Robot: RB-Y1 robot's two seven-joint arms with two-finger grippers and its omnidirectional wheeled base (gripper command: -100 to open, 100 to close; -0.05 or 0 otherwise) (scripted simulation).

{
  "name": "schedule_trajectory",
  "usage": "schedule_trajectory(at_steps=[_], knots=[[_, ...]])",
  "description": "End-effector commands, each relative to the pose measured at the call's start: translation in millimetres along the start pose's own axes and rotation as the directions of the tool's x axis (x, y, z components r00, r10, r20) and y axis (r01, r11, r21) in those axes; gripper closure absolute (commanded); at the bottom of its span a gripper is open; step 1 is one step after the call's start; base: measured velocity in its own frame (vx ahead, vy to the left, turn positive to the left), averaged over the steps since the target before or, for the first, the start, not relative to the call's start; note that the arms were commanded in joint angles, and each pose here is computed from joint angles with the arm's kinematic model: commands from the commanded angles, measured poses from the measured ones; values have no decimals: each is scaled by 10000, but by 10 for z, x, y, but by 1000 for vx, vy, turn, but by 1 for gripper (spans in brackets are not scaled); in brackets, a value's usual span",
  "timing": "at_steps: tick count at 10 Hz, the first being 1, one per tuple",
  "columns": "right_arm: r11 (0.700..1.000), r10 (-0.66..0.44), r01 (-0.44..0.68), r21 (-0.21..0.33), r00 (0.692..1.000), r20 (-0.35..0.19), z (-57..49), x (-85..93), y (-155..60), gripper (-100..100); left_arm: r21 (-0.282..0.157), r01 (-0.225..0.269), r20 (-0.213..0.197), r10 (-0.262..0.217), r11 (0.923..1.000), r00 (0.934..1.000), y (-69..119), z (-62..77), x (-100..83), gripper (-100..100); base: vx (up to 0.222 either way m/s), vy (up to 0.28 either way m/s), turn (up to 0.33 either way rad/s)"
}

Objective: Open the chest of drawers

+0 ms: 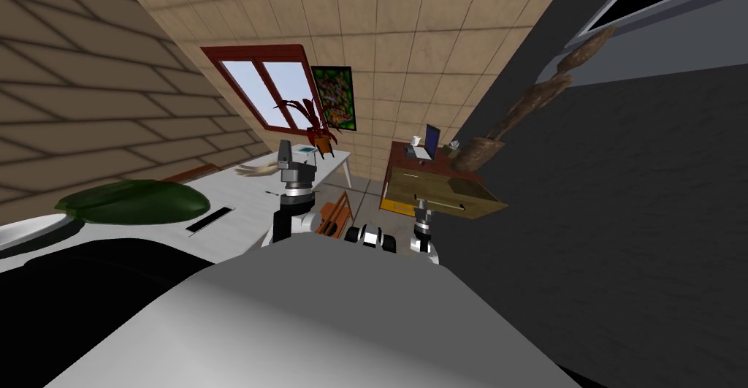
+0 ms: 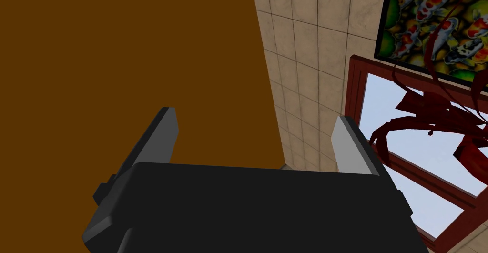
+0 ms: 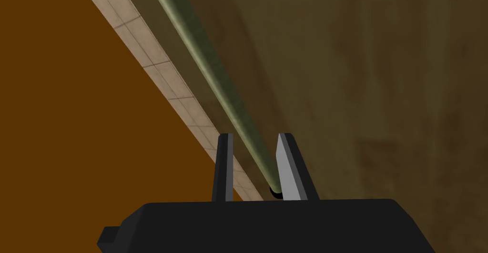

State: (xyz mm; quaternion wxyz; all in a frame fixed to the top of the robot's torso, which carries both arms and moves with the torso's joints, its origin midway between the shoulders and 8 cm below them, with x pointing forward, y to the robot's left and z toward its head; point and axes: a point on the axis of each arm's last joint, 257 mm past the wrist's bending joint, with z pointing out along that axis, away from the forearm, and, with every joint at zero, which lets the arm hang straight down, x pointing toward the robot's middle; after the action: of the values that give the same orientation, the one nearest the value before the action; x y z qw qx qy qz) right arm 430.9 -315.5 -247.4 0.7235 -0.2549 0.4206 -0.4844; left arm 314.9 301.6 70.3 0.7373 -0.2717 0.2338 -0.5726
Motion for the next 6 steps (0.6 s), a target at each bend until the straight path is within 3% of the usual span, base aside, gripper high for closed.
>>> schedule_trajectory(at_steps=[1,2,6], knots=[[9997,-17,11,259,9998,218,79,-36,-90,100,-1,0,0,0,10000,10000,0,0,0,0,-197,1,-22],[10000,63,-63,-6,9999,122,183,17,-34,-100,-1,-1,0,1,10000,10000,0,0,0,0,-125,16,-34],[9999,139,-138,-49,9997,201,540,91,-104,-100,-2,-1,0,1,10000,10000,0,-1,0,0,-55,52,-27]])
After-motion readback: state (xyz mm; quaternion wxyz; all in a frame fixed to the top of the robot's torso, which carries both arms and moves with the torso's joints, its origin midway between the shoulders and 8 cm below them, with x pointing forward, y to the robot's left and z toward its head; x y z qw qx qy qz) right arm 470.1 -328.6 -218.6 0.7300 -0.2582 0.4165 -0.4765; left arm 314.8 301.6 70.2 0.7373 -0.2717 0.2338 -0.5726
